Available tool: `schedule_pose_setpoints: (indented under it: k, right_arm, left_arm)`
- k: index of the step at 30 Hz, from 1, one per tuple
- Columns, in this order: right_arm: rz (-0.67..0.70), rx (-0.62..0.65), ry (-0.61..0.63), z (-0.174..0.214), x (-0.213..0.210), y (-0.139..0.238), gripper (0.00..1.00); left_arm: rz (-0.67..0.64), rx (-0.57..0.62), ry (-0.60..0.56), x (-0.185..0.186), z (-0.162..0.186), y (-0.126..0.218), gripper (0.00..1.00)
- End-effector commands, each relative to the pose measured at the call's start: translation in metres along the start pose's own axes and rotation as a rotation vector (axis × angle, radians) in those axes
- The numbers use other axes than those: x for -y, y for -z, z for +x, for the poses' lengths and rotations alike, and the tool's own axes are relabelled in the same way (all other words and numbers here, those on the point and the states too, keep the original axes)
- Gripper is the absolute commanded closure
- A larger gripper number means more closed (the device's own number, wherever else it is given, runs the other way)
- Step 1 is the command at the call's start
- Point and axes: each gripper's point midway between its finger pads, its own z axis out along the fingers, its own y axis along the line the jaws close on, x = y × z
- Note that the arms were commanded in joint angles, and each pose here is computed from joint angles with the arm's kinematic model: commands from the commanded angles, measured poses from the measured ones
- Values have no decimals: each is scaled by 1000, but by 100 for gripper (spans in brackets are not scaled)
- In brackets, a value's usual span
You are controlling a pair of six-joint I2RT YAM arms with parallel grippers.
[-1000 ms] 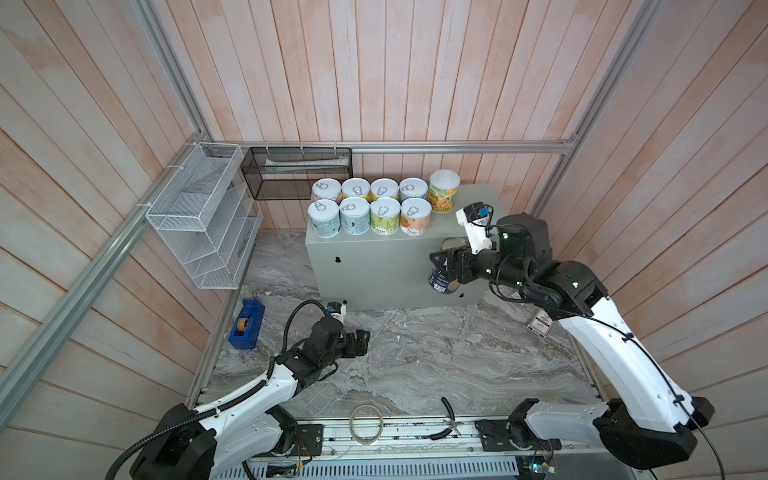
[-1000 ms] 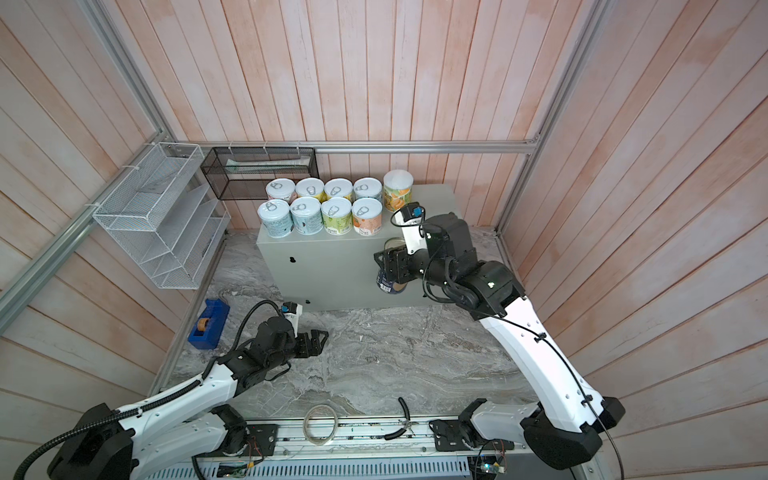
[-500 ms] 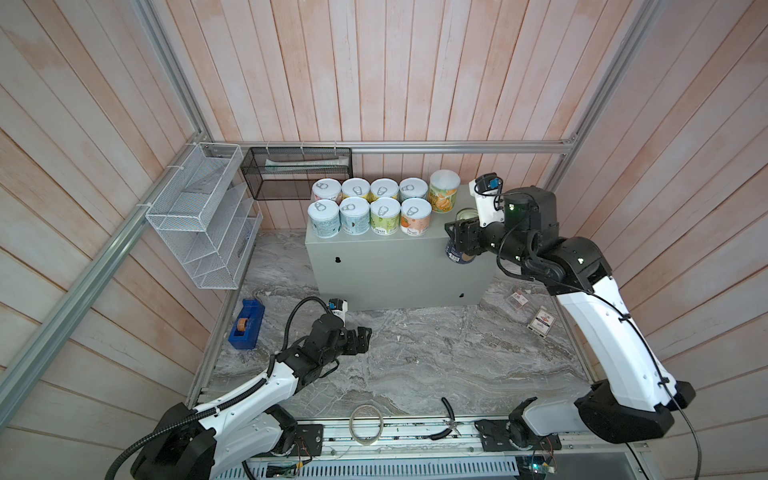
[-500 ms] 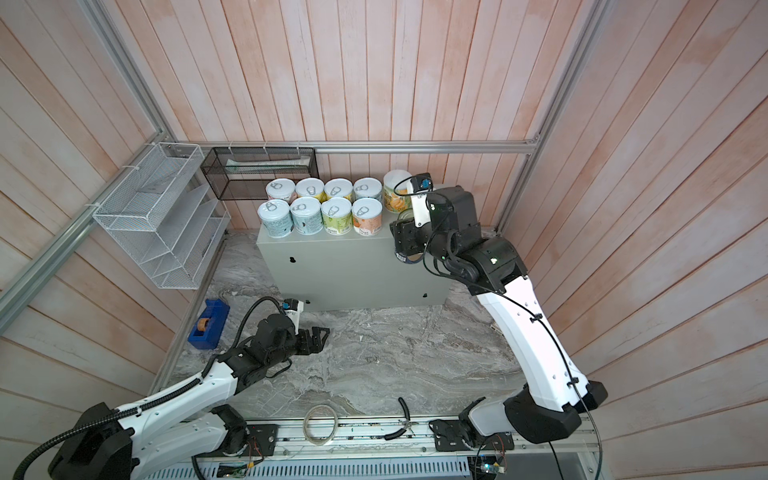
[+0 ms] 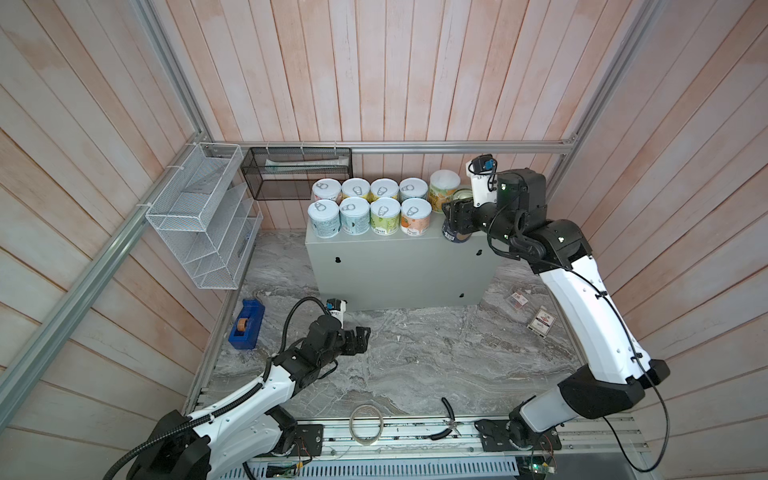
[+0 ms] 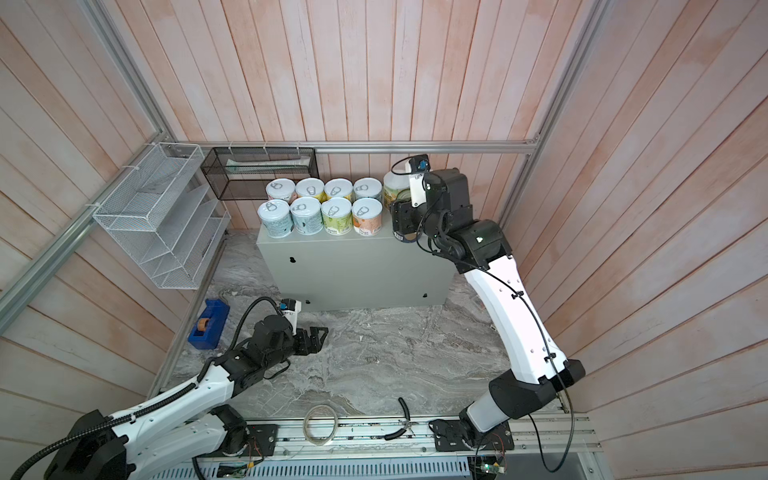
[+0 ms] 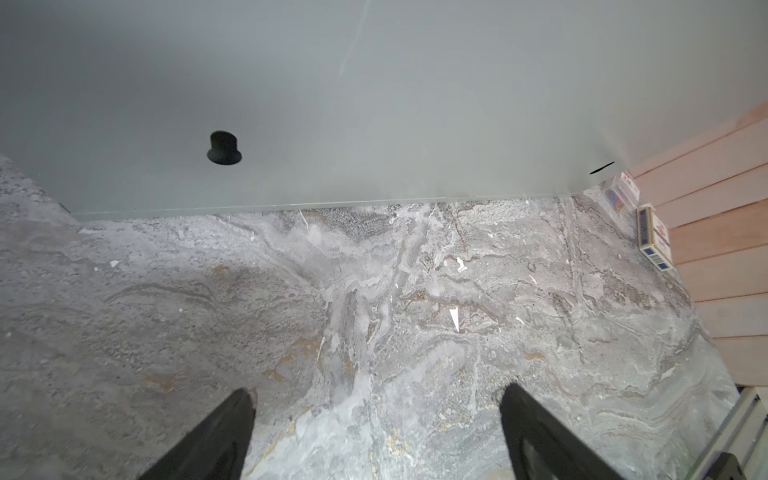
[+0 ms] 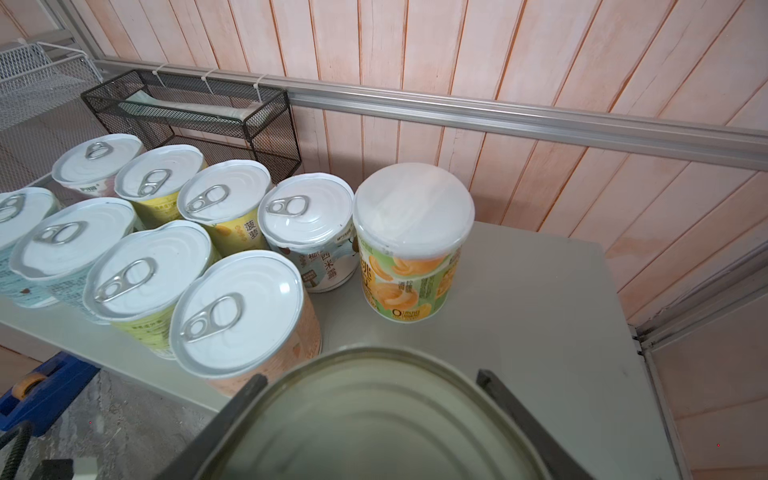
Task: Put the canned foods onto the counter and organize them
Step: 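Lift the dark tomato can with the right gripper up over the cabinet top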
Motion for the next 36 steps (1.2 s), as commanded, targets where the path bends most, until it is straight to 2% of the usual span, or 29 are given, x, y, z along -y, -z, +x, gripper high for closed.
schedule_pose_setpoints:
  k: [1, 15, 16, 24, 26, 27, 30, 36]
  right_arm:
    - [-40, 140, -20, -42, -1, 7, 100]
    - [-27, 109, -35, -40, 7, -19, 100]
    - [-20, 109, -35, -40, 8, -20, 98]
    - [0, 86, -27, -37, 11, -31, 60]
    - [-1, 92, -29, -39, 10, -31, 33]
    - [-4, 96, -29, -41, 10, -30, 26]
    - [-11, 102, -29, -43, 9, -30, 17]
    - [-19, 120, -31, -48, 7, -27, 9]
  left_arm:
    - [-17, 30, -6, -5, -5, 1, 5]
    - [-29, 22, -4, -9, -4, -3, 5]
    - [-29, 24, -3, -9, -5, -3, 5]
    - [-30, 21, -3, -10, -5, -5, 5]
    - [-29, 21, -4, -10, -5, -5, 5]
    - [-30, 20, -4, -10, -5, -5, 5]
    - [-31, 20, -3, -10, -5, -5, 5]
    - [-33, 23, 0, -11, -6, -5, 5]
